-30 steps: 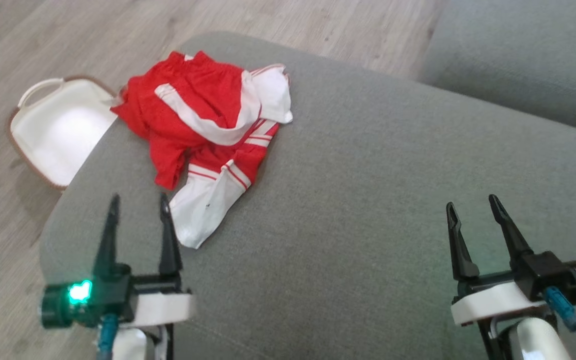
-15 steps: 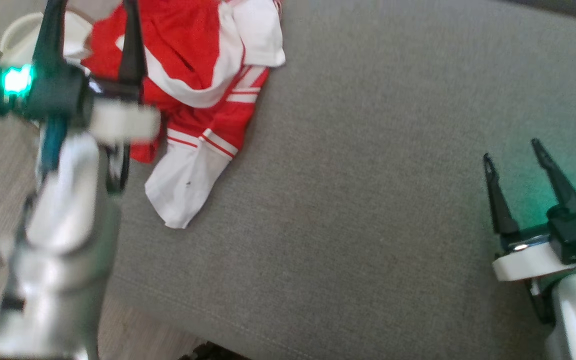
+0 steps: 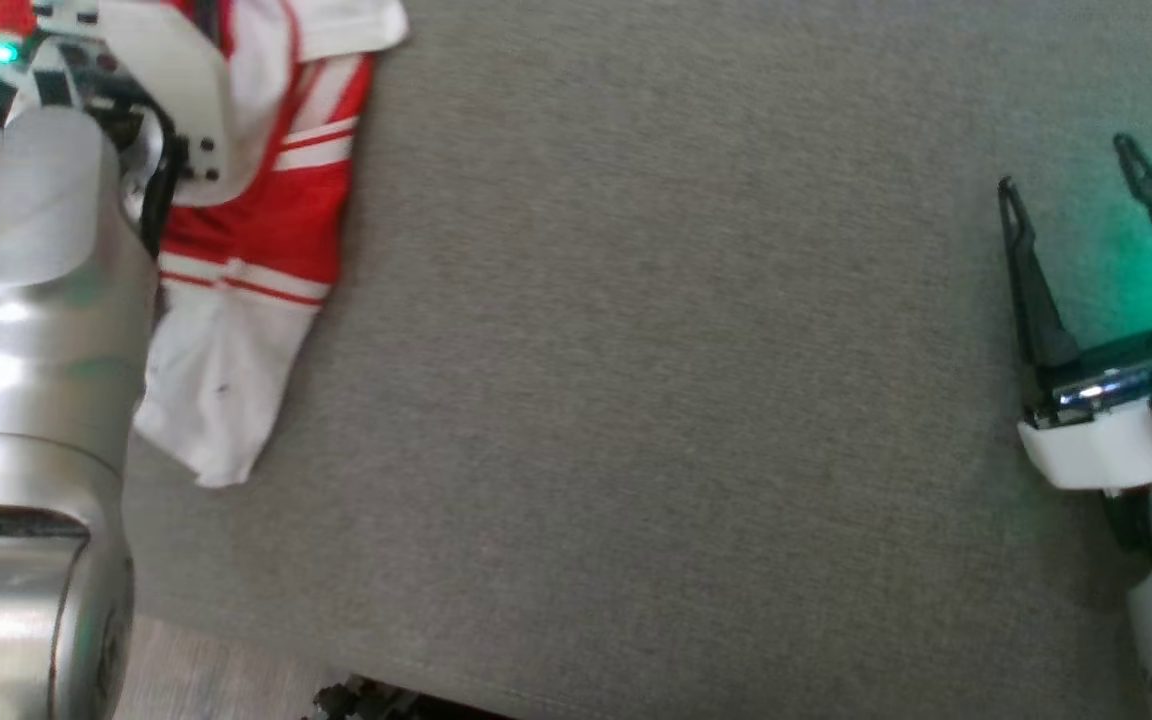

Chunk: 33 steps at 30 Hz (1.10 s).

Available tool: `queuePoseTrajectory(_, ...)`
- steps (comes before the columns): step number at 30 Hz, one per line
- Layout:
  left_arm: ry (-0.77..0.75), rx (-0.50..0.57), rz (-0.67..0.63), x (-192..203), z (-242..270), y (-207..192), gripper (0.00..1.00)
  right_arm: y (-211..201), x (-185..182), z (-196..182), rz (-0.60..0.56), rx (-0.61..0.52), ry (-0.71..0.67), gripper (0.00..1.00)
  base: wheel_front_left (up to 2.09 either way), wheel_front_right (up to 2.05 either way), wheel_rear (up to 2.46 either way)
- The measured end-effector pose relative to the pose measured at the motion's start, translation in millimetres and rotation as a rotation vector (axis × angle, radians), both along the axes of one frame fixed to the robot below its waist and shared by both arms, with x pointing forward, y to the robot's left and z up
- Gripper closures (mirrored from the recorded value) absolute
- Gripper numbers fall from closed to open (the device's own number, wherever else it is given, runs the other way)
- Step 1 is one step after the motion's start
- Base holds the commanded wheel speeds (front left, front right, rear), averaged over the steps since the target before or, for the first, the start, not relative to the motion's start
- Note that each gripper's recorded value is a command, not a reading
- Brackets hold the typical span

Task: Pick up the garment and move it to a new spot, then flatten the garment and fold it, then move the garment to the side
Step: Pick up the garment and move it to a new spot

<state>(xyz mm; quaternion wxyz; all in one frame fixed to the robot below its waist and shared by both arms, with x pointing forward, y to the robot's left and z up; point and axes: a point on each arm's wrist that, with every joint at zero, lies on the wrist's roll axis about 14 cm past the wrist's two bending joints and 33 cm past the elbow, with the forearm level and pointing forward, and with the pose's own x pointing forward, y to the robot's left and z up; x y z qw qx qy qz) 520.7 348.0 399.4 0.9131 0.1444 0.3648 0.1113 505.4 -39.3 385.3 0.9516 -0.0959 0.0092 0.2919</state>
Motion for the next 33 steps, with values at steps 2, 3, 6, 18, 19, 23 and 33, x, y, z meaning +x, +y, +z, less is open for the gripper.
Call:
queuePoseTrajectory(2, 0.072, -0.024, 0.001, -3, -24, -5, 0.00, -7, 4, -1, -0.017, 0.001, -0.008, 0.00, 0.00, 0.00, 0.00)
queuePoseTrajectory(3, 0.099, -0.037, -0.002, -4, -33, -9, 0.00, -9, 6, -2, -0.025, 0.002, -0.012, 0.00, 0.00, 0.00, 0.00)
queuePoseTrajectory(6, 0.109, -0.039, -0.019, 5, -42, -10, 0.68, -18, 11, -2, -0.049, 0.002, -0.024, 0.00, 0.00, 0.00, 0.00)
queuePoseTrajectory(18, -0.264, 0.053, -0.092, 45, 52, 12, 1.00, -22, 5, 11, -0.091, 0.009, -0.008, 0.00, 0.00, 0.00, 0.00)
queuePoseTrajectory(19, -0.306, 0.063, -0.098, 48, 68, 13, 1.00, -21, 0, 12, -0.093, 0.010, 0.002, 0.00, 0.00, 0.00, 0.00)
queuePoseTrajectory(23, -0.473, 0.088, -0.157, 57, 129, 4, 1.00, -19, -16, 23, -0.105, 0.028, 0.017, 0.00, 0.00, 0.00, 0.00)
queuePoseTrajectory(33, -0.822, 0.074, -0.471, 60, 266, -111, 1.00, -25, -48, 86, -0.176, 0.113, -0.056, 0.00, 0.00, 0.00, 0.00)
